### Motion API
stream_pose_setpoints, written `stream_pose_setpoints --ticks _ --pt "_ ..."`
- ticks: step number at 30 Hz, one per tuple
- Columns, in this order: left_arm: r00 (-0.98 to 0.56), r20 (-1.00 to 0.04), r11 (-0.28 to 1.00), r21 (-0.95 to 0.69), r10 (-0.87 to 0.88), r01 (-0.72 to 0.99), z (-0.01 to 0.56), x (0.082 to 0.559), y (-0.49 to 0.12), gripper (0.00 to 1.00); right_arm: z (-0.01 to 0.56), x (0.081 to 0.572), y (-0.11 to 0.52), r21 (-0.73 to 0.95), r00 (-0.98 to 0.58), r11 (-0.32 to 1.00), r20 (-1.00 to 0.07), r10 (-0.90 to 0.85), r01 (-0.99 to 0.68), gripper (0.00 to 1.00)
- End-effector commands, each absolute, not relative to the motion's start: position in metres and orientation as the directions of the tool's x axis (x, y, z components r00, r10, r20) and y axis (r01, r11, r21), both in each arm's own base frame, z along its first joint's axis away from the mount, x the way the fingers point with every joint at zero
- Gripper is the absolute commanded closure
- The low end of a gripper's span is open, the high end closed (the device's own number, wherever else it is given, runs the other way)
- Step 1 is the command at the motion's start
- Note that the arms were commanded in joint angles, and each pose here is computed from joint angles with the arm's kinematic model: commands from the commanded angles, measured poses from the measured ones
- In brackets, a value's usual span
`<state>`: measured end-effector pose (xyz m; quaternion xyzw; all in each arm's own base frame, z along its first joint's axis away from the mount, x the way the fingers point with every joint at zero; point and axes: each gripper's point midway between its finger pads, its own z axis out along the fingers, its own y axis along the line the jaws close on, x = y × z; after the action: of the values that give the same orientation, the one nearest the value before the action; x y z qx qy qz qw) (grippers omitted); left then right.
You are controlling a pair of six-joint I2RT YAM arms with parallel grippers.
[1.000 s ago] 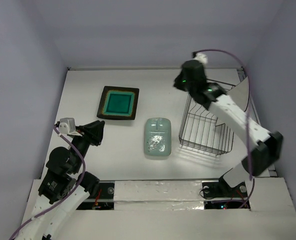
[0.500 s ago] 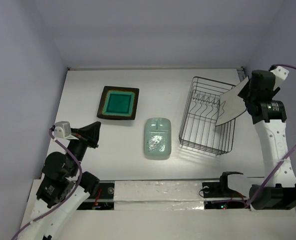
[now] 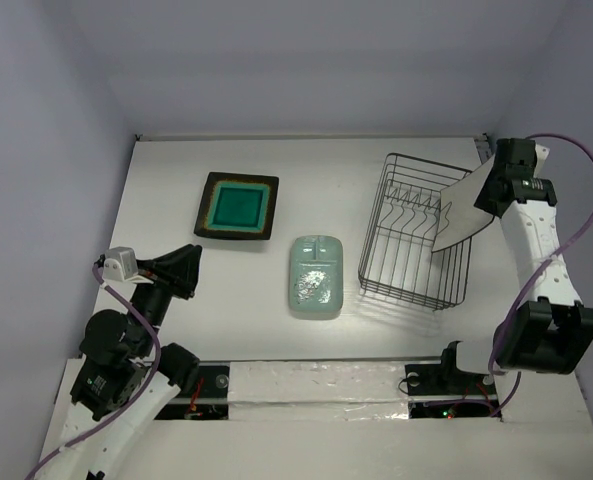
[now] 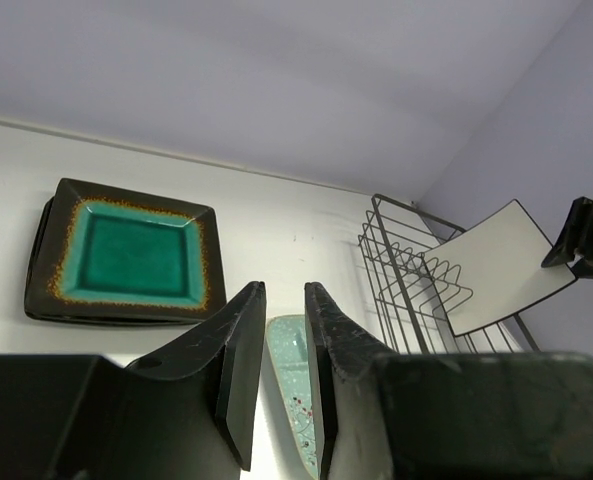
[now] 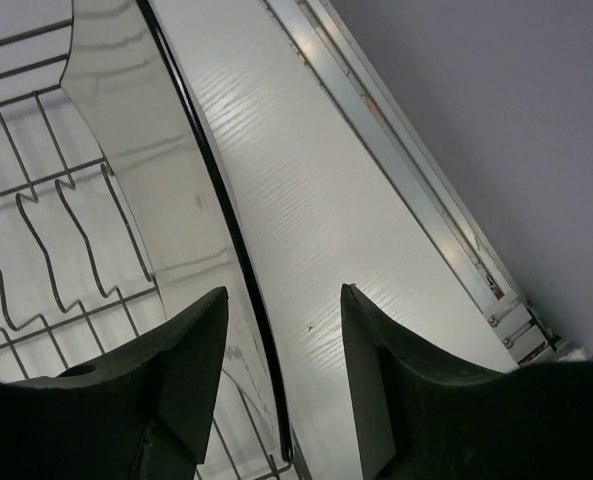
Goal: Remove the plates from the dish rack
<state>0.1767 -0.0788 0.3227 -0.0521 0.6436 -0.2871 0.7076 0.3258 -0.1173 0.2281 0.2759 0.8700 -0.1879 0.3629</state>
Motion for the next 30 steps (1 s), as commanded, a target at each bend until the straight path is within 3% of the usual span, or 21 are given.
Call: stream_pose_setpoints --ticks 1,8,11,15,30 --pt "0.038 -0.869 0.816 -0.448 -0.494 0.366 0.335 0.173 -0.079 0.80 0.234 0.346 -0.122 -0.122 -0.574 0.811 -0.766 0.290 0.572 0.47" --pt "0.032 -0.873 0.819 -0.444 -0.487 0.362 0.333 0.176 -0.080 0.79 0.231 0.361 -0.123 -0.151 -0.602 0.837 -0.761 0.241 0.526 0.61" --pt "0.032 -0.873 0.819 -0.444 -0.487 0.362 0.333 0.176 -0.080 0.79 0.230 0.364 -0.123 -0.158 -0.613 0.842 -0.754 0.235 0.516 0.74" --pt "0.031 -0.873 0.820 -0.444 -0.486 0.362 0.333 0.176 -0.081 0.78 0.230 0.365 -0.126 -0.181 -0.630 0.839 -0.744 0.224 0.513 1.00" --pt "0.036 -0.872 0.819 -0.443 -0.488 0.364 0.334 0.176 -0.081 0.77 0.282 0.366 -0.114 -0.417 -0.670 0.748 -0.741 0.050 0.517 1.00"
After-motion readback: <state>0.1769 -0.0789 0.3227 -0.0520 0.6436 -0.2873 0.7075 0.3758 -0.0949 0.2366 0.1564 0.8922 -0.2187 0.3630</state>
